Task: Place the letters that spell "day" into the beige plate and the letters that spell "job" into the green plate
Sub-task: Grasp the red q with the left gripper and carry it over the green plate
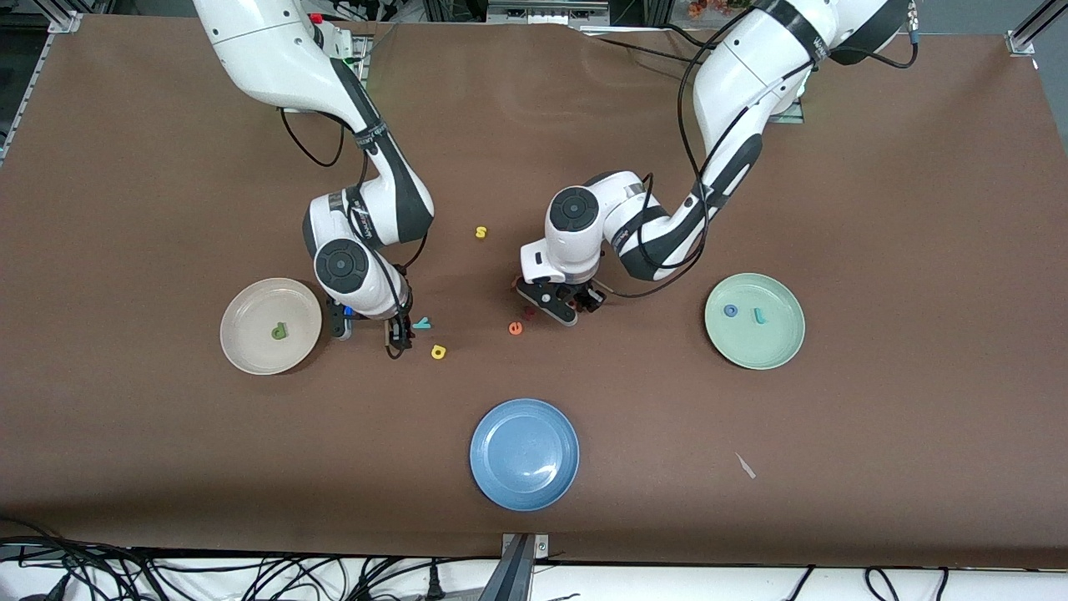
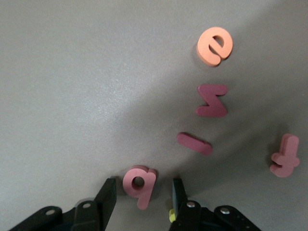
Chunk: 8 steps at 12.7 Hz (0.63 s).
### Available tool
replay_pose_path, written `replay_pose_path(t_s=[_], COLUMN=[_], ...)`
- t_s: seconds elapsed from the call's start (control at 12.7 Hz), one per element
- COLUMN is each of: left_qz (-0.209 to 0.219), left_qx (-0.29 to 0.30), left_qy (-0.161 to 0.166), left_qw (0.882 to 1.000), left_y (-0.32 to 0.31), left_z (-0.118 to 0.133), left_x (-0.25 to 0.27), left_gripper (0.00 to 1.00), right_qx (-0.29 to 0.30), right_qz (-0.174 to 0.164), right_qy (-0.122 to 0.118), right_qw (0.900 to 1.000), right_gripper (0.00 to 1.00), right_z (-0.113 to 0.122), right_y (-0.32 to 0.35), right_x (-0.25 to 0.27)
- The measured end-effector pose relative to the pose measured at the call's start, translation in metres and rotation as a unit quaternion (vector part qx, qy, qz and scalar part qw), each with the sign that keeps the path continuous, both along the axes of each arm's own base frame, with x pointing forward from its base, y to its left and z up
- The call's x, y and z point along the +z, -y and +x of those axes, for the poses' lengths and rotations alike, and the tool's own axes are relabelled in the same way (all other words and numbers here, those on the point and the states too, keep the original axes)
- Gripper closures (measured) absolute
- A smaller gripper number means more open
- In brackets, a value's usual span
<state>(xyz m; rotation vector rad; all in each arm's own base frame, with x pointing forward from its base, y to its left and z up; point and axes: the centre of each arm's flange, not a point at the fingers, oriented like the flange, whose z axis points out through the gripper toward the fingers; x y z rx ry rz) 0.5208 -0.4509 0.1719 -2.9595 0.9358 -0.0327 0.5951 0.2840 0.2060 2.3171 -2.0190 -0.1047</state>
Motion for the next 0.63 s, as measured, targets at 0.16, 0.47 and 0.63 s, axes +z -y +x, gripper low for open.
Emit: replay_pose_path(t_s=[0.16, 0.47, 0.63], left_qz=[-0.001, -0.004, -0.006], left_qx=[0.001, 0.008, 0.018], left_qy=[0.001, 0.006, 0.012], left_qw=[1.0, 1.0, 1.0], left_y=[0.0, -0.004, -0.011], left_z=[0.001, 0.01, 0.023], left_x=[0.001, 0.006, 0.016], left_gripper=[0.49, 0.74, 0.74], right_qx=[0.003, 0.006, 0.007], right_qz=[-0.001, -0.004, -0.002], right_qy=[-0.002, -0.005, 0.001], right_qw=[1.0, 1.0, 1.0], right_gripper=[0.0, 0.0, 0.0], right_z=[-0.001, -0.003, 0.003], right_y=[-0.004, -0.008, -0.012], right_x=[-0.004, -0.012, -0.01])
